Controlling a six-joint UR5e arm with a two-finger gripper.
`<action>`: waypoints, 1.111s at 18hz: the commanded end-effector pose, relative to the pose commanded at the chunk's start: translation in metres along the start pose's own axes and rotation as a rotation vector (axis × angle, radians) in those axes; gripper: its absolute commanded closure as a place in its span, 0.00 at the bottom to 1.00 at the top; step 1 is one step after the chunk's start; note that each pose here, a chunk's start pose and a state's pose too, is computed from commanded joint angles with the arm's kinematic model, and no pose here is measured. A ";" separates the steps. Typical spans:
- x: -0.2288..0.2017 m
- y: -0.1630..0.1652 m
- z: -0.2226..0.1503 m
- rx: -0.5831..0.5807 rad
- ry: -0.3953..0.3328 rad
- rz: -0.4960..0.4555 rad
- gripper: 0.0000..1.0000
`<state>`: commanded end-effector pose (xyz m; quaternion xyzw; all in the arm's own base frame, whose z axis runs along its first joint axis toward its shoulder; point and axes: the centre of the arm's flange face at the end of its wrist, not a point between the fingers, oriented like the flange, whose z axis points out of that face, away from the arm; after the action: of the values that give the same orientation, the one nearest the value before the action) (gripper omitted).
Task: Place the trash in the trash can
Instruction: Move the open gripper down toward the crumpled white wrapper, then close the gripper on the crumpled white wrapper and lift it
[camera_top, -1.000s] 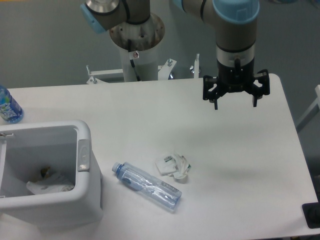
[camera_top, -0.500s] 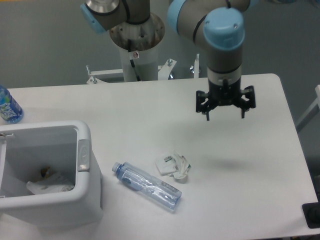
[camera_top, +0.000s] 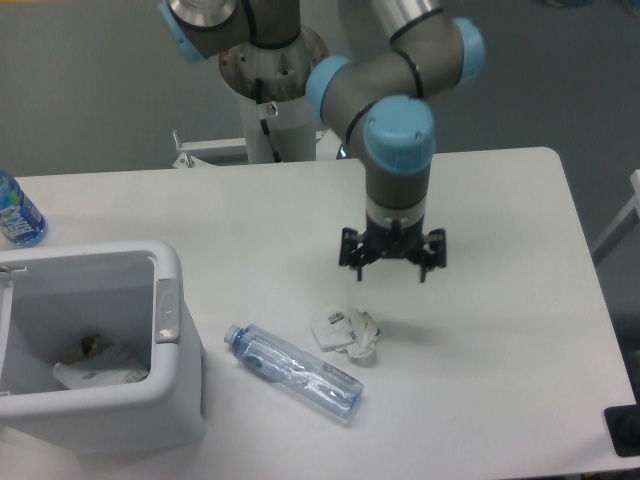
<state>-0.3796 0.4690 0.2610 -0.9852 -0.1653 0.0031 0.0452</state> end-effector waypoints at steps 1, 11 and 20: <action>-0.002 -0.001 0.010 -0.013 0.008 -0.001 0.00; 0.019 -0.009 0.046 -0.060 0.033 0.026 0.23; 0.012 -0.008 0.045 -0.078 -0.023 0.008 0.80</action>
<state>-0.3715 0.4849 0.2169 -0.9868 -0.1619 0.0082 0.0051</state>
